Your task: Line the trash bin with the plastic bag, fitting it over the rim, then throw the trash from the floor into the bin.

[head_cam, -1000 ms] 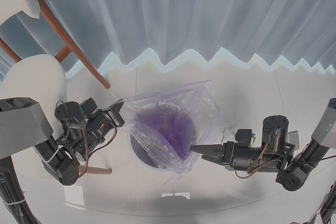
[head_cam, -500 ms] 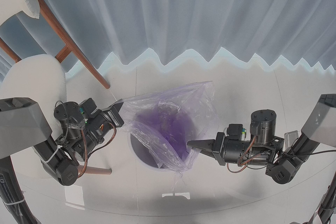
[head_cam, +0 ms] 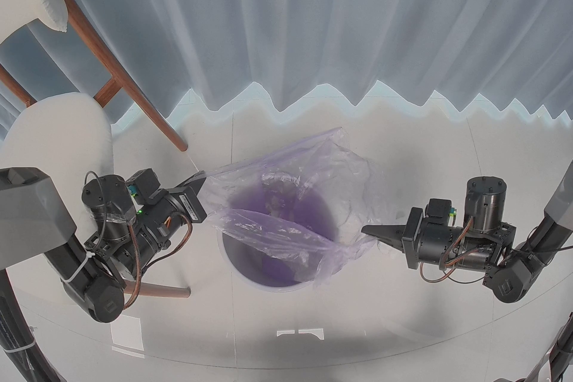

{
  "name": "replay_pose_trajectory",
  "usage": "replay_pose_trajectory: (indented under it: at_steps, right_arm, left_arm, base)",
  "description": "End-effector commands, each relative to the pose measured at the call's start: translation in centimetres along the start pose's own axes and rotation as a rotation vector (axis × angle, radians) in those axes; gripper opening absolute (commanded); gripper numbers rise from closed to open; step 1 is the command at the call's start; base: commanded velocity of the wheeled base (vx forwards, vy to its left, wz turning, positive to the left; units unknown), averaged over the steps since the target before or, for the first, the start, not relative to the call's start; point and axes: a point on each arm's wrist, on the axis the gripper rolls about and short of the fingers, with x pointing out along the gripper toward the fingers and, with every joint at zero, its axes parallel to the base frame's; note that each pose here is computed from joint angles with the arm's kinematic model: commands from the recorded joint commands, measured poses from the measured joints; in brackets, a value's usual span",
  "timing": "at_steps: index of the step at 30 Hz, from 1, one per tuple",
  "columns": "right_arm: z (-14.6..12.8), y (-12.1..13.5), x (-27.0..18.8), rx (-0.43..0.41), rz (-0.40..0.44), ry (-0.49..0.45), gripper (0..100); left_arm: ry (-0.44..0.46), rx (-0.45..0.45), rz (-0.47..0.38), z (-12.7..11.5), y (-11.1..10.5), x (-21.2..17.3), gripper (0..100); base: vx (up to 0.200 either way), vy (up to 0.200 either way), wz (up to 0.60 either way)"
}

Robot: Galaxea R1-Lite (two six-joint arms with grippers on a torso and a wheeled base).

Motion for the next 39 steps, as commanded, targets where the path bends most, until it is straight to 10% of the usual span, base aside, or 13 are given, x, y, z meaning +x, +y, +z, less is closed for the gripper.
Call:
replay_pose_trajectory:
  at_steps: [1,19,39]
  right_arm:
    - [1.9,-0.2,-1.2,0.001,0.001,-0.076,0]
    - [4.5,-0.1,0.0,-0.013,0.027,-0.118,0]
    - [6.9,-2.6,1.8,0.018,0.091,-0.219,0]
  left_arm:
    - [0.019,0.071,-0.002,0.8,-0.7,-1.9,0]
    - [0.124,0.123,0.044,1.3,-0.6,-3.3,0]
    - [0.107,-0.061,0.060,-0.6,0.4,0.3,0]
  base:
    - [0.000,0.000,0.00]
    - [0.000,0.000,0.00]
    - [0.000,0.000,0.00]
